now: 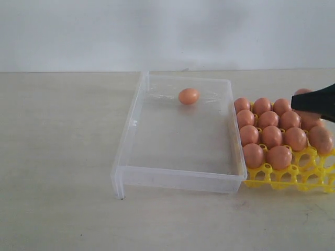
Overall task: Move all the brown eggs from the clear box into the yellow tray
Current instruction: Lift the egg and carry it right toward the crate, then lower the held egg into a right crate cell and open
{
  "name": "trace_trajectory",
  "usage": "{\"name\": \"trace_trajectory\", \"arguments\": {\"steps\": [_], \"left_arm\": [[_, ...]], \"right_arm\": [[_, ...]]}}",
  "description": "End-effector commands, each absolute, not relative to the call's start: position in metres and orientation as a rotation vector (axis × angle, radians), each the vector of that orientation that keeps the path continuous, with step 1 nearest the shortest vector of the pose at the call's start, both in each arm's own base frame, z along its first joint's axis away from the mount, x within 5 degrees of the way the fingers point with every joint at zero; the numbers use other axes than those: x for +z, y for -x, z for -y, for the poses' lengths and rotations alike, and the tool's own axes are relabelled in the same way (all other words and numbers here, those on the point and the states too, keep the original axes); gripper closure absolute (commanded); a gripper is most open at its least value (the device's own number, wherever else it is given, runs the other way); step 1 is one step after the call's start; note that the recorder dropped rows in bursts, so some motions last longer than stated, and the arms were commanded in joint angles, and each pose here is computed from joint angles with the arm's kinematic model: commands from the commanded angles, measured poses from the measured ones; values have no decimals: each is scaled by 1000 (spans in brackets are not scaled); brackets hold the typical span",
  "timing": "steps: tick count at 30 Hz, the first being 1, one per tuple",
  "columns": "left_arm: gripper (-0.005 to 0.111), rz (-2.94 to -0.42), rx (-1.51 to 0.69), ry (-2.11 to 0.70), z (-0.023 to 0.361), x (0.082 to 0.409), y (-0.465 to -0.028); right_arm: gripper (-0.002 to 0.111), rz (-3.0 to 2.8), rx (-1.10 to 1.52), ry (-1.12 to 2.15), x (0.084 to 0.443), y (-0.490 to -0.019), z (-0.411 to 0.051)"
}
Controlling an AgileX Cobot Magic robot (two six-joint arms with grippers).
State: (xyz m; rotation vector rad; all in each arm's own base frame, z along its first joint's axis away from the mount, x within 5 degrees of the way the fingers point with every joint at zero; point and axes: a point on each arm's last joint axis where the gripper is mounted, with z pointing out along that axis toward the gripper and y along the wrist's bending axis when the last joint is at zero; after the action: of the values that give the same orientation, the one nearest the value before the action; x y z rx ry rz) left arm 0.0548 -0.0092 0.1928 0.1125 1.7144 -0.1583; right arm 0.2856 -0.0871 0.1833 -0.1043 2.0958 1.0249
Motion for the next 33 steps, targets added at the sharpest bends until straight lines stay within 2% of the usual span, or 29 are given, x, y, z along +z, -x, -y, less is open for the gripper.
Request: {"name": "trace_trajectory", "arguments": {"steps": [1,7,11,25,33], "left_arm": [[103,-1714,-156,-110,9,192,-55],[103,-1714,-156,-110,9,192,-55],[103,-1714,-156,-110,9,192,-55],[103,-1714,-156,-110,9,192,-55],[103,-1714,-156,-110,9,192,-55]], "right_arm": [[108,-2127,1021,121,168,-289,92],[108,-2074,975,272,166,-288,91],[108,-2053,844,402,164,-289,93],[108,-2109,778,488,127,-279,90],[108,-2157,720,483,121,-277,92]]}}
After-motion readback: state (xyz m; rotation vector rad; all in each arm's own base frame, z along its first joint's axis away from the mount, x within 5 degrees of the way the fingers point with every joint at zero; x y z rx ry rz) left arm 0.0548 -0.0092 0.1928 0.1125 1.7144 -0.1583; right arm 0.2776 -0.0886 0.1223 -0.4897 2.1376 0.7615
